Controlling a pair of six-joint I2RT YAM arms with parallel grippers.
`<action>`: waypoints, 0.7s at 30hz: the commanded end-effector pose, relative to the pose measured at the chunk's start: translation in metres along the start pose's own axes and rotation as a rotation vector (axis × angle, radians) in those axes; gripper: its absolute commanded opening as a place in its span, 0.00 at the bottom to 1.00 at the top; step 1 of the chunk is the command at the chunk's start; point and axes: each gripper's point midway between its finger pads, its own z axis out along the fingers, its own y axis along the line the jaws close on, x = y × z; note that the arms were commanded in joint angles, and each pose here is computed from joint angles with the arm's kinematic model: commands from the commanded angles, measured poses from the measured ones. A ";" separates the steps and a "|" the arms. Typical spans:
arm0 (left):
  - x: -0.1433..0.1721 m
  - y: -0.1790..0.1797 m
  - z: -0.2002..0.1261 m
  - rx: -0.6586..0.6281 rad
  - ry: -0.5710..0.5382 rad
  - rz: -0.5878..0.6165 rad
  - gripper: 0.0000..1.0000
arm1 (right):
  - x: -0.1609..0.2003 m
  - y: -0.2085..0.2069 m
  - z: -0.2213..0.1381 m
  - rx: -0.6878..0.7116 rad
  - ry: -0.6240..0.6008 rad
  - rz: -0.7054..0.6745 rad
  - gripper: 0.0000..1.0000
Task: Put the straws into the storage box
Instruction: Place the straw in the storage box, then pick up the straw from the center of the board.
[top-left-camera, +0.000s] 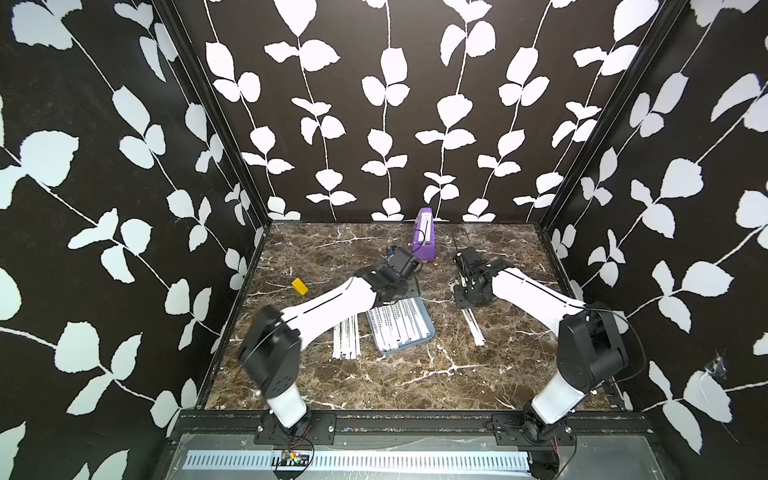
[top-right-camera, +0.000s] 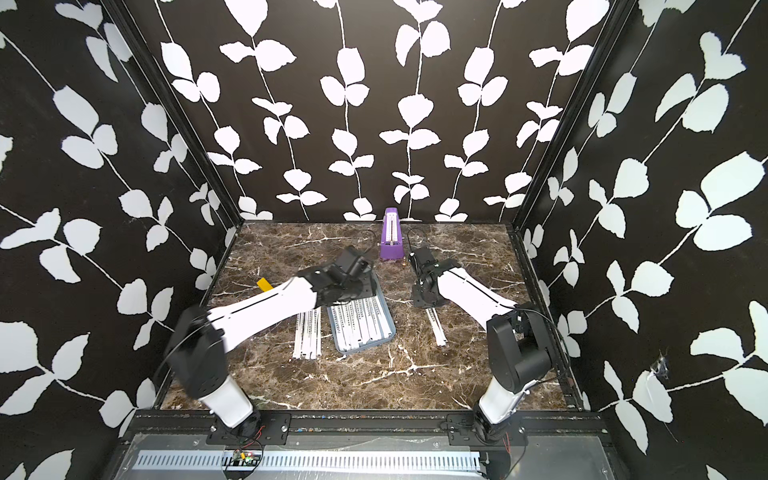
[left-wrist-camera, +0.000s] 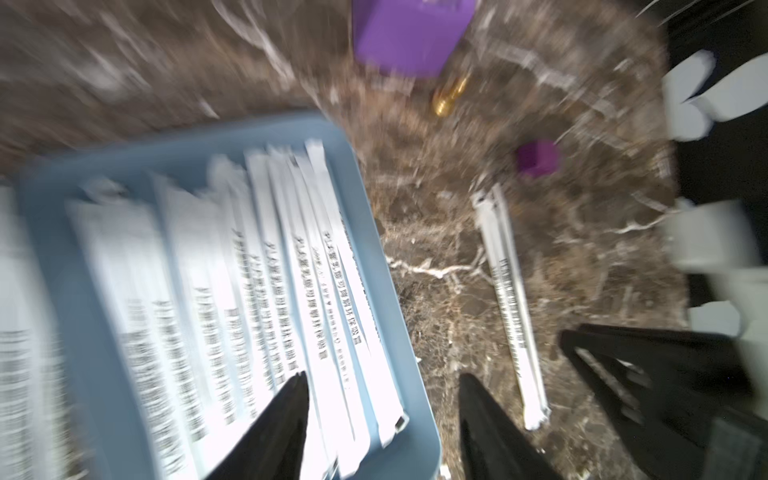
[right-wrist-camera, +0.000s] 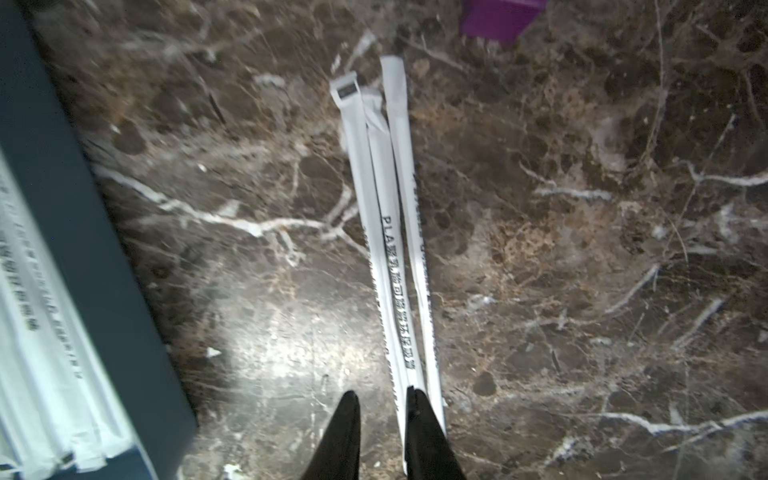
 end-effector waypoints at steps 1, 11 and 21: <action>-0.012 0.070 -0.050 -0.301 -0.099 0.261 0.66 | 0.020 -0.019 0.016 0.105 0.064 -0.057 0.23; 0.006 0.148 -0.070 -0.325 -0.198 0.124 0.88 | 0.014 -0.003 0.049 0.057 0.107 -0.048 0.13; 0.021 0.160 -0.061 -0.310 -0.183 0.077 0.86 | 0.016 0.001 0.065 0.056 0.137 -0.064 0.12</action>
